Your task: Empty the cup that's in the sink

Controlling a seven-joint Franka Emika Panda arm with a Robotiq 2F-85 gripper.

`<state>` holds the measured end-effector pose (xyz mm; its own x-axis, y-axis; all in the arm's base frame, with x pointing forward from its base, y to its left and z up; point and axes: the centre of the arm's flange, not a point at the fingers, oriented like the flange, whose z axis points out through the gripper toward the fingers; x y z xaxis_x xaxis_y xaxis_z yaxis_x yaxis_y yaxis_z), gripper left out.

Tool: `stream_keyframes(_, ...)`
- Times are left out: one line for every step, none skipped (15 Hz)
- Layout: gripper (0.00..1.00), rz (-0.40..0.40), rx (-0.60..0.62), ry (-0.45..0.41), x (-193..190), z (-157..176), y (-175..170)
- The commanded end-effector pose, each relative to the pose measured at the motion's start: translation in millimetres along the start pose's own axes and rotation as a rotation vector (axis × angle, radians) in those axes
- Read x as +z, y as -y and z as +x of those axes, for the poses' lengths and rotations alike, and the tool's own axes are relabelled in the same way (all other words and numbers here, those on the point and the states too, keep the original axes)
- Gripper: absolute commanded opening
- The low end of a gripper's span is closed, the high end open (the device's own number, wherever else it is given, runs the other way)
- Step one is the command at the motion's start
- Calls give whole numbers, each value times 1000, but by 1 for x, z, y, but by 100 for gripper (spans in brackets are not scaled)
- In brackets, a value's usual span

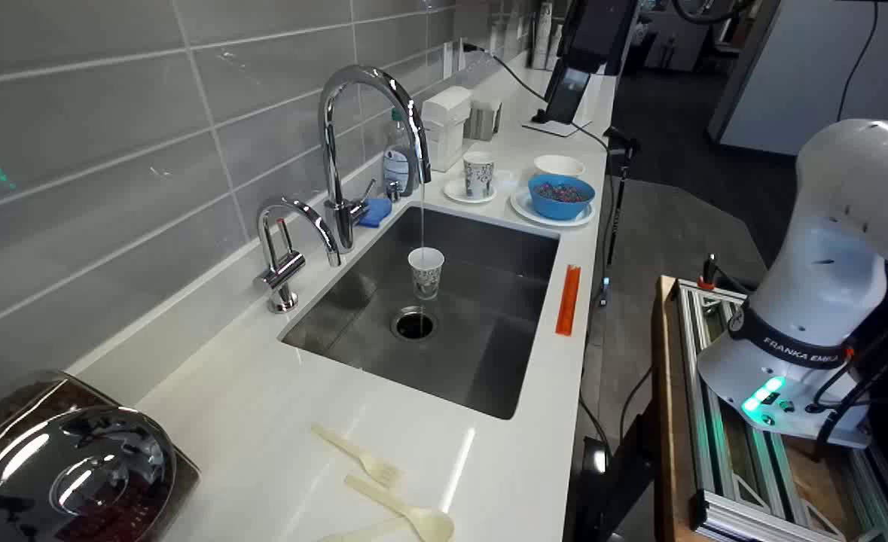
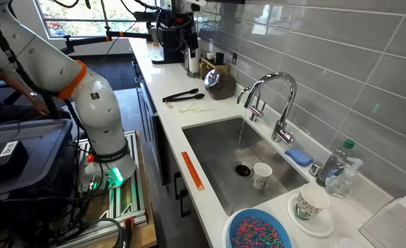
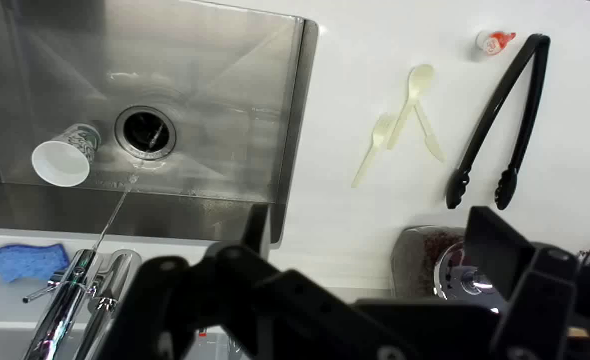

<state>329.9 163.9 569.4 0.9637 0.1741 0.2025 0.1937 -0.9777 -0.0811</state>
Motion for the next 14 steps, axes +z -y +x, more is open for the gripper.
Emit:
stream_keyframes(100,0,0,0,0,0,0)
stream_keyframes(100,0,0,0,0,0,0)
stream_keyframes(100,0,0,0,0,0,0)
stream_keyframes(100,0,0,0,0,0,0)
stream_keyframes(100,0,0,0,0,0,0)
stream_keyframes(100,0,0,0,0,0,0)
stream_keyframes(100,0,0,0,0,0,0)
stream_keyframes(100,8,-26,23,4,0,6)
stream_keyframes(100,-41,-20,39,13,-1,3)
stream_keyframes(100,-144,38,48,27,-4,-11)
stream_keyframes(100,-175,68,37,39,-9,-26)
stream_keyframes(100,-222,96,42,52,-14,-40)
stream_keyframes(100,-270,122,46,61,-18,-53)
stream_keyframes(100,-318,146,55,72,-23,-67)
